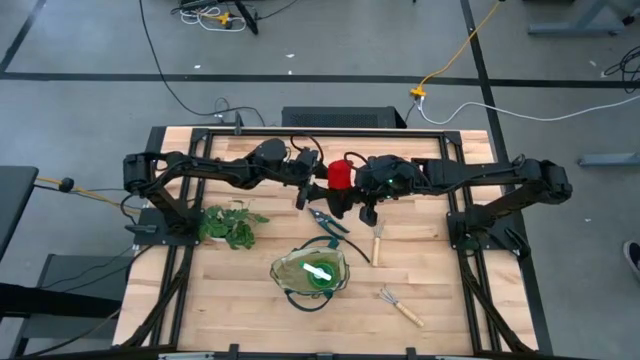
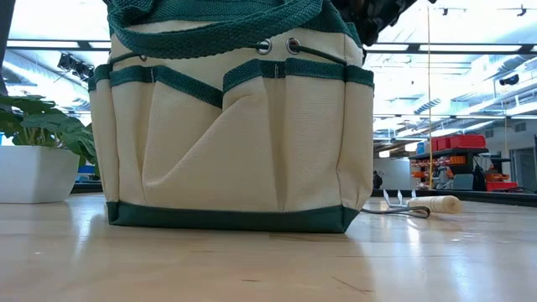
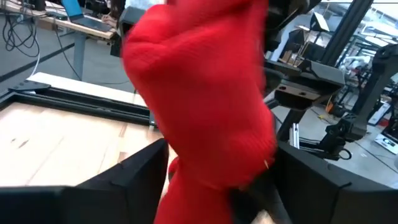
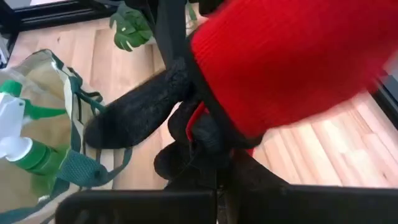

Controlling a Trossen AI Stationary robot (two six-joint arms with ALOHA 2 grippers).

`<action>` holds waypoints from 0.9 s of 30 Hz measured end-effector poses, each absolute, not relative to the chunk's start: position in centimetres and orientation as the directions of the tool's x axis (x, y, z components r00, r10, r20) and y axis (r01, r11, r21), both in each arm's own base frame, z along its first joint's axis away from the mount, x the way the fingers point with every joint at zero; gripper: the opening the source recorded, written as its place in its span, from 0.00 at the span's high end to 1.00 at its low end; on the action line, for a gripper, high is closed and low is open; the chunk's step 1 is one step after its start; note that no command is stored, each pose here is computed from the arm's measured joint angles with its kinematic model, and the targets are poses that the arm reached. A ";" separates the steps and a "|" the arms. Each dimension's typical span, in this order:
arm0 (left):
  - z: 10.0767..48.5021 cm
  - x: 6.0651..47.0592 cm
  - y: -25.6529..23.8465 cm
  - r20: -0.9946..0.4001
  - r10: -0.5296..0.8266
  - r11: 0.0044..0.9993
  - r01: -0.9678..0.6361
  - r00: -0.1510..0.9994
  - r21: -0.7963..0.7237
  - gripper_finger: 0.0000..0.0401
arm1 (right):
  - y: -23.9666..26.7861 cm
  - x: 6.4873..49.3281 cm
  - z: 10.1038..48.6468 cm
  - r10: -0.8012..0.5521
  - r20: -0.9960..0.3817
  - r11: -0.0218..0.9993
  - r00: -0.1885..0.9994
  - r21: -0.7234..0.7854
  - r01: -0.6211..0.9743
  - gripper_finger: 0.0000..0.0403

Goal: Pick & Place Garden tools in Gardening bag
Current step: Put the red and black gloves into the gardening bag

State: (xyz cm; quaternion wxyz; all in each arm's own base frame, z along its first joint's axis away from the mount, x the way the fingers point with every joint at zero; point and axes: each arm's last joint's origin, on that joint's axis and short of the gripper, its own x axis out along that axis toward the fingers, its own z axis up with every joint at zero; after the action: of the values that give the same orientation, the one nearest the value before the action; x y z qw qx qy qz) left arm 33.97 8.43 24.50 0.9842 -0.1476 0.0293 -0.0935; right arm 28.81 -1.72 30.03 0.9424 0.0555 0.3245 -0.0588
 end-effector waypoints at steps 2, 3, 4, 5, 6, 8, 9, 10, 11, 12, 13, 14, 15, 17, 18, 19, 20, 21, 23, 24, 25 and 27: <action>24.6 34.0 8.4 -0.022 -0.192 0.935 0.176 0.981 -0.307 0.27 | -1.6 28.9 30.1 -0.074 -0.606 0.987 0.792 0.067 0.143 1.00; 24.7 34.0 8.3 -0.015 -0.193 0.935 0.179 0.981 -0.307 0.26 | -1.6 28.9 30.2 -0.073 -0.602 0.988 0.795 0.067 0.142 1.00; 24.7 34.1 8.1 -0.011 -0.194 0.935 0.181 0.981 -0.304 0.25 | -1.6 28.9 30.2 -0.072 -0.601 0.988 0.796 0.068 0.141 1.00; 24.7 34.1 7.9 -0.010 -0.189 0.937 0.177 0.982 -0.302 0.25 | -1.6 29.0 30.2 -0.071 -0.600 0.988 0.797 0.069 0.140 1.00; 24.8 34.2 7.8 -0.004 -0.180 0.940 0.171 0.984 -0.295 0.24 | -1.6 29.1 30.1 -0.070 -0.596 0.988 0.800 0.070 0.138 1.00; 24.9 34.3 7.4 0.008 -0.156 0.946 0.152 0.988 -0.287 0.24 | -1.6 29.3 30.1 -0.068 -0.589 0.988 0.805 0.072 0.136 1.00; 24.9 34.4 7.2 0.011 -0.143 0.948 0.140 0.990 -0.285 0.24 | -1.6 29.3 30.1 -0.066 -0.586 0.988 0.808 0.076 0.136 1.00; 25.0 34.4 7.1 0.014 -0.131 0.952 0.130 0.991 -0.275 0.24 | -1.6 29.5 30.1 -0.063 -0.578 0.988 0.814 0.080 0.133 1.00; 25.0 34.5 6.9 0.017 -0.122 0.956 0.122 0.992 -0.266 0.24 | -1.5 29.7 30.1 -0.054 -0.573 0.988 0.818 0.086 0.125 1.00; 25.0 34.5 6.8 0.019 -0.115 0.959 0.116 0.993 -0.259 0.24 | -1.5 29.7 30.0 -0.046 -0.577 0.989 0.815 0.090 0.120 1.00; 25.0 34.5 6.6 0.019 -0.109 0.960 0.110 0.994 -0.256 0.24 | -1.5 29.8 29.9 -0.044 -0.578 0.989 0.815 0.092 0.119 1.00; 25.0 34.6 6.5 0.020 -0.105 0.961 0.107 0.994 -0.256 0.24 | -1.5 29.9 29.9 -0.043 -0.571 0.989 0.820 0.093 0.116 1.00; 25.0 34.6 6.4 0.022 -0.103 0.960 0.105 0.994 -0.258 0.24 | -1.5 30.0 29.8 -0.040 -0.570 0.989 0.821 0.095 0.114 1.00; 25.0 34.6 6.2 0.016 -0.101 0.961 0.102 0.995 -0.257 0.25 | -1.5 30.1 29.7 -0.036 -0.573 0.989 0.819 0.096 0.111 1.00; 25.0 34.6 6.2 0.016 -0.102 0.961 0.102 0.995 -0.257 0.25 | -1.5 30.2 29.7 -0.035 -0.570 0.989 0.821 0.096 0.109 1.00; 25.0 34.6 6.2 0.017 -0.102 0.961 0.103 0.995 -0.257 0.26 | -1.5 30.2 29.7 -0.031 -0.570 0.990 0.821 0.098 0.106 1.00; 25.0 34.6 6.2 0.017 -0.103 0.961 0.104 0.995 -0.257 0.28 | -1.5 30.2 29.6 -0.027 -0.572 0.990 0.820 0.101 0.103 1.00; 25.0 34.6 6.1 0.016 -0.104 0.961 0.105 0.994 -0.255 0.30 | -1.5 30.2 29.6 -0.025 -0.572 0.989 0.820 0.103 0.102 1.00; 25.0 34.7 6.1 0.018 -0.102 0.964 0.103 0.995 -0.245 0.37 | -1.5 30.2 29.6 -0.024 -0.572 0.989 0.820 0.103 0.101 1.00; 25.0 34.7 6.1 0.017 -0.101 0.965 0.102 0.995 -0.243 0.41 | -1.5 30.2 29.6 -0.023 -0.573 0.989 0.819 0.105 0.101 0.99; 25.0 34.7 6.1 0.017 -0.101 0.965 0.102 0.995 -0.243 0.46 | -1.5 30.2 29.6 -0.020 -0.573 0.989 0.819 0.107 0.099 0.99; 25.0 34.7 6.1 0.017 -0.102 0.965 0.103 0.995 -0.242 0.57 | -1.4 30.2 29.6 -0.005 -0.572 0.990 0.820 0.116 0.086 0.99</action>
State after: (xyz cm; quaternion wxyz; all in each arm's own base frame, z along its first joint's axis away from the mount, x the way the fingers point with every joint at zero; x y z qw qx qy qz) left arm 34.66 6.07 25.00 0.9911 -0.1224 -0.0022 -0.0516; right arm 30.24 -1.43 29.63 0.9516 0.0682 0.2987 -0.0238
